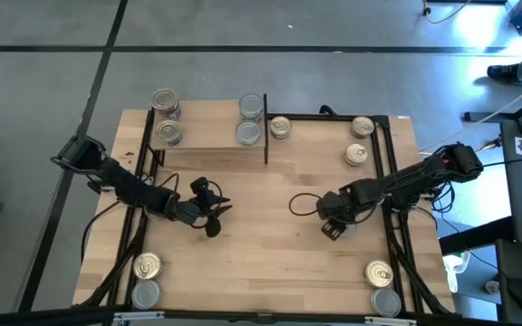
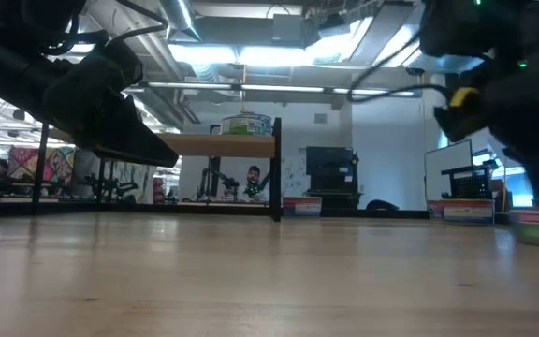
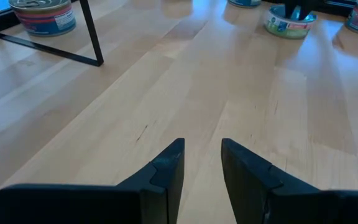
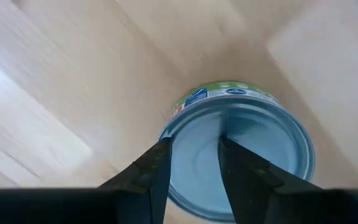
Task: Stack canned seafood by type on shelf
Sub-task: Stack the green tuna can on top of the green tuna can on the shelf
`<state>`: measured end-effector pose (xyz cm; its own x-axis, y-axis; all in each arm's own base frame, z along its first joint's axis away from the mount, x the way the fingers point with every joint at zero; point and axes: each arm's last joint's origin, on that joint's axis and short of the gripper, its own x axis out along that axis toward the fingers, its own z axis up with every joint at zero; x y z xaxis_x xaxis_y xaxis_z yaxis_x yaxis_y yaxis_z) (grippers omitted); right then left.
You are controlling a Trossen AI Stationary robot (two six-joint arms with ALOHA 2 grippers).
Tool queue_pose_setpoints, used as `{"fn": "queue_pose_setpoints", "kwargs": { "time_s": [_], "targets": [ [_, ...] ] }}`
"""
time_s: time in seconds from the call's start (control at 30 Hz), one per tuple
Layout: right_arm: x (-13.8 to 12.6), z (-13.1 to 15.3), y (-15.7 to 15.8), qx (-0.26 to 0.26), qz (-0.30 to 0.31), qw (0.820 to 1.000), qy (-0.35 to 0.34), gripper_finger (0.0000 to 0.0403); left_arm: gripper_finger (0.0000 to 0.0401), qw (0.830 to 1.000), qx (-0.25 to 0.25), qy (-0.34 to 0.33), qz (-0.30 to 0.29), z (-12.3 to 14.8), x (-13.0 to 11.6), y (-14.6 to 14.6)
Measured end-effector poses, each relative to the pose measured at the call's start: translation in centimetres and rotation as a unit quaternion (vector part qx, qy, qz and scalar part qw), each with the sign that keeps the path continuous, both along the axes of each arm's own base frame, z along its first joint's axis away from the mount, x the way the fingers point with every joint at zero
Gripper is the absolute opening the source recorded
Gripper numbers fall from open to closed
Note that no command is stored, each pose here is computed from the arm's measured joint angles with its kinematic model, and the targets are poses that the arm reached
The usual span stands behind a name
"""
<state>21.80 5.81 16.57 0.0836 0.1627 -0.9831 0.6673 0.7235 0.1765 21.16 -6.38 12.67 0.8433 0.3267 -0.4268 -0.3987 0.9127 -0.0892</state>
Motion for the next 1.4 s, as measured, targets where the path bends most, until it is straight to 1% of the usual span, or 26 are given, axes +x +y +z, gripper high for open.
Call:
{"fn": "queue_pose_setpoints", "kwargs": {
  "time_s": [0.13,0.27,0.43,0.53,0.77,1.0,1.13,1.23,1.33,1.4],
  "targets": [
    [1.2,-0.2,0.0,-0.040,-0.004,0.998,-0.058,0.0136,0.0103,1.000,0.000,0.000,0.000,0.0,0.0,0.0],
    [2.5,-1.0,0.1,-0.074,-0.004,0.993,-0.096,0.0136,0.0103,1.000,0.000,0.000,0.000,0.0,0.0,0.0],
    [4.5,-1.9,0.3,-0.109,0.017,0.980,-0.166,0.0136,0.0103,1.000,0.000,-0.001,0.000,0.0,0.0,0.0],
    [5.3,-2.2,0.4,-0.119,0.034,0.971,-0.203,0.0136,0.0103,1.000,-0.003,-0.007,0.000,0.1,0.1,0.0],
    [7.0,-3.3,0.8,-0.131,0.069,0.957,-0.250,0.0136,0.0103,1.000,0.001,-0.025,-0.006,0.5,0.3,-0.1],
    [8.4,-4.0,1.0,-0.156,0.109,0.933,-0.307,0.0136,0.0103,1.000,0.002,-0.023,-0.004,0.2,0.4,-0.1],
    [9.2,-4.7,1.2,-0.172,0.137,0.917,-0.333,0.0136,0.0103,1.000,0.006,-0.013,0.007,-0.1,1.6,0.1],
    [10.0,-5.2,1.4,-0.180,0.151,0.902,-0.363,0.0136,0.0103,1.000,0.013,-0.008,-0.003,0.1,3.0,-0.1],
    [10.6,-5.1,1.6,-0.189,0.174,0.881,-0.397,0.0136,0.0103,1.000,0.018,-0.003,-0.012,0.1,4.8,-0.5],
    [10.6,-4.7,1.6,-0.194,0.192,0.873,-0.404,0.0136,0.0103,1.000,0.015,-0.003,-0.018,0.1,5.9,-0.7]
  ]
}}
